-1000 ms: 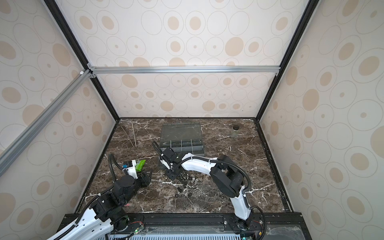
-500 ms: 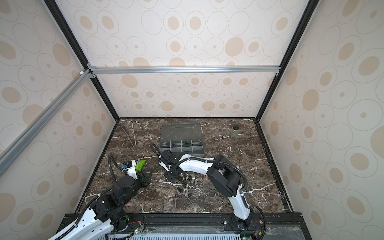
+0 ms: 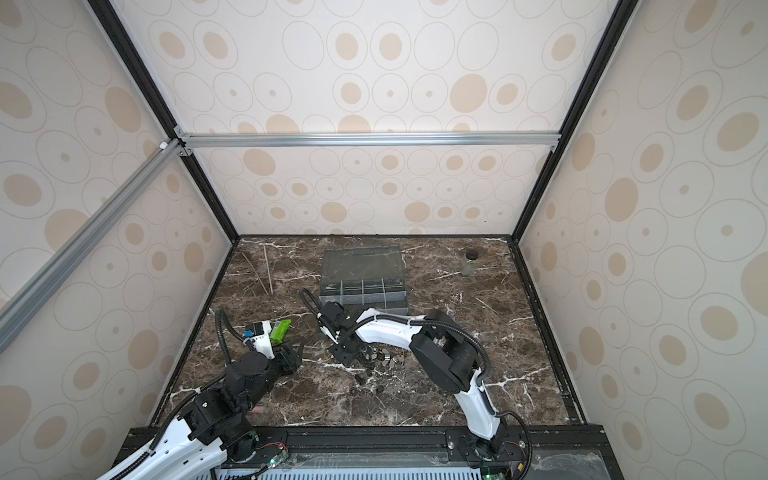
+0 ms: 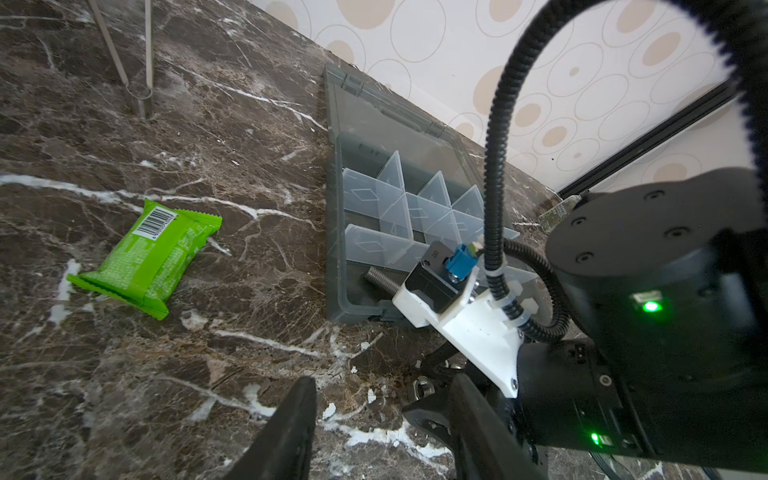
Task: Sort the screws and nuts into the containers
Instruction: 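Close the right gripper on a hex nut beside the organizer, then lift the hex nut with the right gripper over the organizer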
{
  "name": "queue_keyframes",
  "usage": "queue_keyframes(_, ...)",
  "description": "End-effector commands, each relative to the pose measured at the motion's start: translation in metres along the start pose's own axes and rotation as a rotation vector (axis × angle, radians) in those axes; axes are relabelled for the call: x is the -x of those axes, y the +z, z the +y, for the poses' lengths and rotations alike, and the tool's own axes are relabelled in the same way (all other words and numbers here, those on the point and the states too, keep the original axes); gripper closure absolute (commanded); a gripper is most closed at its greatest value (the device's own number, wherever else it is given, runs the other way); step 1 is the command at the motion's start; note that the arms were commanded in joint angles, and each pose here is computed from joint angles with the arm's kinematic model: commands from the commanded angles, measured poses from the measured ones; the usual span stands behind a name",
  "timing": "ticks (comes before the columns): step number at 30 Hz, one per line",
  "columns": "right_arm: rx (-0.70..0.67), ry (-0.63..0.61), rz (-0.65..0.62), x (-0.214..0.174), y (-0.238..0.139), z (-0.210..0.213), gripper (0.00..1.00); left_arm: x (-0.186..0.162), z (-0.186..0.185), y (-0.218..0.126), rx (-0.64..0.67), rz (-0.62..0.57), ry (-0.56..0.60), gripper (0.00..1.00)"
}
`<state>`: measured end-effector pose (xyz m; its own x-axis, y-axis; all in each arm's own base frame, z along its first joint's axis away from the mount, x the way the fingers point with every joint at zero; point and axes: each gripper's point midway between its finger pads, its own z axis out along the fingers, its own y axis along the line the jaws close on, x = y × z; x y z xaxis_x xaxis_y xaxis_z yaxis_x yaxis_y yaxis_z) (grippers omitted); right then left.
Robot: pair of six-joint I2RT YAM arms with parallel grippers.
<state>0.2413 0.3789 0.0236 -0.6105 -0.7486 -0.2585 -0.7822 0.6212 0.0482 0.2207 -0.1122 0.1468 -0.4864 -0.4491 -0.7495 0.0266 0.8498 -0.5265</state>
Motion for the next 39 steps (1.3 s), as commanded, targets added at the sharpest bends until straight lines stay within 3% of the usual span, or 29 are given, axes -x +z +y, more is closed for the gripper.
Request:
queue_keyframes(1, -0.023, -0.024, 0.034, -0.0045, 0.0028, -0.0004, 0.54, 0.0093, 0.0009, -0.0017, 0.022, -0.026, -0.001, 0.48)
queue_keyframes(9, -0.059, -0.033, 0.058, -0.0097, 0.0055, -0.0034, 0.58, 0.0075, 0.0016, -0.0005, 0.022, -0.023, -0.004, 0.47)
queue_keyframes(17, -0.063, -0.036, 0.069, -0.0087, 0.0071, -0.0014, 0.71, 0.0070, 0.0028, -0.0013, 0.023, -0.023, -0.007, 0.47)
queue_keyframes(39, -0.041, -0.005, 0.043, -0.0061, 0.0059, 0.0039, 0.76, 0.0068, 0.0031, -0.0021, 0.022, -0.023, -0.019, 0.47)
